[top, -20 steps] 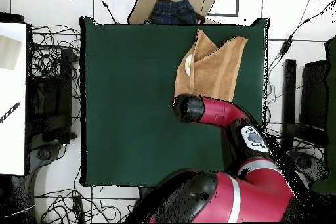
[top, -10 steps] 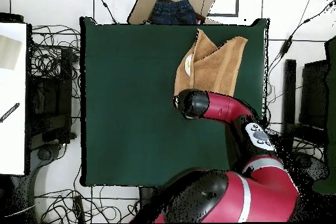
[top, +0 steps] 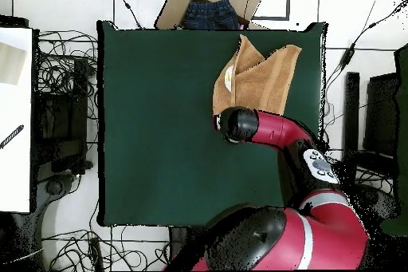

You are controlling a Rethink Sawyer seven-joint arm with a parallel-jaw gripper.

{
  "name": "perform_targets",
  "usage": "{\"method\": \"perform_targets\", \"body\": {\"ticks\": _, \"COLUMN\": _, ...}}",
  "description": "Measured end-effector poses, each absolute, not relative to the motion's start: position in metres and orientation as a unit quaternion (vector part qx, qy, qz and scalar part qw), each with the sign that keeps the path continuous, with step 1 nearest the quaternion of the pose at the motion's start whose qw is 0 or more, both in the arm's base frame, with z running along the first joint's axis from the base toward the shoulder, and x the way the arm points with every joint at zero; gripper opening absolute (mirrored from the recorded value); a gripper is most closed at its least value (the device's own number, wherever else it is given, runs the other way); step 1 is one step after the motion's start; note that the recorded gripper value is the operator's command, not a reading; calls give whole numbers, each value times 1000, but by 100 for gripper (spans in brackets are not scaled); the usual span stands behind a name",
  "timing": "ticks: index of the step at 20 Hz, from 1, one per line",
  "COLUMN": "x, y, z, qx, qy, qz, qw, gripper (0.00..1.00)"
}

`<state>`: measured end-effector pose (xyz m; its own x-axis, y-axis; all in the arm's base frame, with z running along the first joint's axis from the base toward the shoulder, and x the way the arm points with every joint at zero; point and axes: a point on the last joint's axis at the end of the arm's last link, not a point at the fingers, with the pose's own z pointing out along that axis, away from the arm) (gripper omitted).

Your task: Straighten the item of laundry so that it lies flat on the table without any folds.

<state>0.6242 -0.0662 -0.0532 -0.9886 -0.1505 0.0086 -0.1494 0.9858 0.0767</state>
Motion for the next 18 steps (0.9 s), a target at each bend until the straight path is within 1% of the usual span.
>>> {"method": "perform_targets", "body": {"ticks": 12, "x": 622, "y": -58, "z": -50, "qx": 88, "qy": -996, "qz": -26, "qw": 7, "gripper": 0}}
{"method": "perform_targets", "body": {"ticks": 13, "x": 621, "y": -44, "z": -43, "qx": 103, "qy": -995, "qz": -15, "qw": 4, "gripper": 0}}
{"method": "perform_targets", "body": {"ticks": 18, "x": 618, "y": -7, "z": -18, "qx": 135, "qy": -991, "qz": -5, "qw": 1, "gripper": 0}}
